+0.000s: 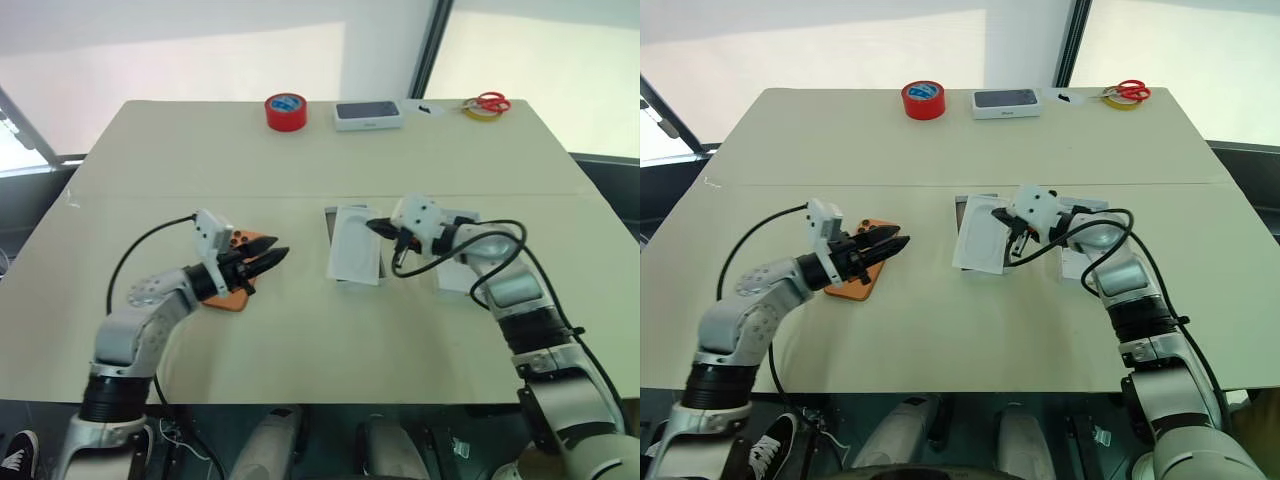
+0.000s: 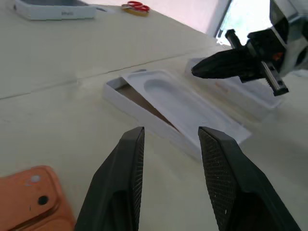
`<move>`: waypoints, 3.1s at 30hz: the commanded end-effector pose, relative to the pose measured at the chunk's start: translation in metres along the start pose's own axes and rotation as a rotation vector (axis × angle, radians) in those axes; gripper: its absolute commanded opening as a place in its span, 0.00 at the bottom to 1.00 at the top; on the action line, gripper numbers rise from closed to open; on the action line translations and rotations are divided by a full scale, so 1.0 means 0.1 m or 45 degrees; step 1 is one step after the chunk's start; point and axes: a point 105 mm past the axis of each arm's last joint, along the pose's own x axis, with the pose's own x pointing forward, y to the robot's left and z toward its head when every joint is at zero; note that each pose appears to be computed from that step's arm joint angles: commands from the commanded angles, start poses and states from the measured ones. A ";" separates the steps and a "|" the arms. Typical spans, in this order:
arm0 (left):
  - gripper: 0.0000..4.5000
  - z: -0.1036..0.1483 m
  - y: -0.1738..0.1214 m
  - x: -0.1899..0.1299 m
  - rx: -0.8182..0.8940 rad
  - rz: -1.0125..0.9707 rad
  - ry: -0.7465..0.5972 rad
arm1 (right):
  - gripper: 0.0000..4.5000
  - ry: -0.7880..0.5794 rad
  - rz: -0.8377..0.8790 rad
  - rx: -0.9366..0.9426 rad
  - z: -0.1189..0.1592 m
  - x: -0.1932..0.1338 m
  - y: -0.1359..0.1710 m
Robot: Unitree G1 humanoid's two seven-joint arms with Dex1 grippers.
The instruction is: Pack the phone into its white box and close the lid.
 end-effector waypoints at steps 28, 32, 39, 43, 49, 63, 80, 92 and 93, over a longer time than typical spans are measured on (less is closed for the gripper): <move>0.42 0.28 0.34 -0.36 0.041 0.242 -0.150 | 0.01 -0.107 0.252 -0.343 0.16 0.48 0.28; 0.42 0.29 0.35 -0.33 0.034 0.247 -0.162 | 0.01 -0.099 0.212 -0.365 0.20 0.54 0.18; 0.42 0.30 0.35 -0.30 0.046 0.247 -0.162 | 0.01 -0.102 0.173 -0.428 0.28 0.66 0.10; 0.42 0.31 0.36 -0.31 0.047 0.256 -0.164 | 0.01 -0.127 0.216 -0.433 0.28 0.68 0.19; 0.42 0.29 0.35 -0.31 0.044 0.257 -0.162 | 0.01 -0.124 0.263 -0.435 0.22 0.60 0.23; 0.42 0.29 0.36 -0.26 0.043 0.250 -0.168 | 0.01 -0.152 0.226 -0.323 0.23 0.15 0.00; 0.42 0.30 0.36 -0.18 0.039 0.231 -0.183 | 0.01 0.048 0.356 -0.418 -0.06 0.00 0.30; 0.42 0.30 0.34 -0.18 0.038 0.234 -0.184 | 0.01 0.022 0.459 -0.474 -0.07 -0.10 0.31; 0.42 0.30 0.34 -0.18 0.038 0.235 -0.183 | 0.01 0.001 0.453 -0.457 -0.03 -0.09 0.30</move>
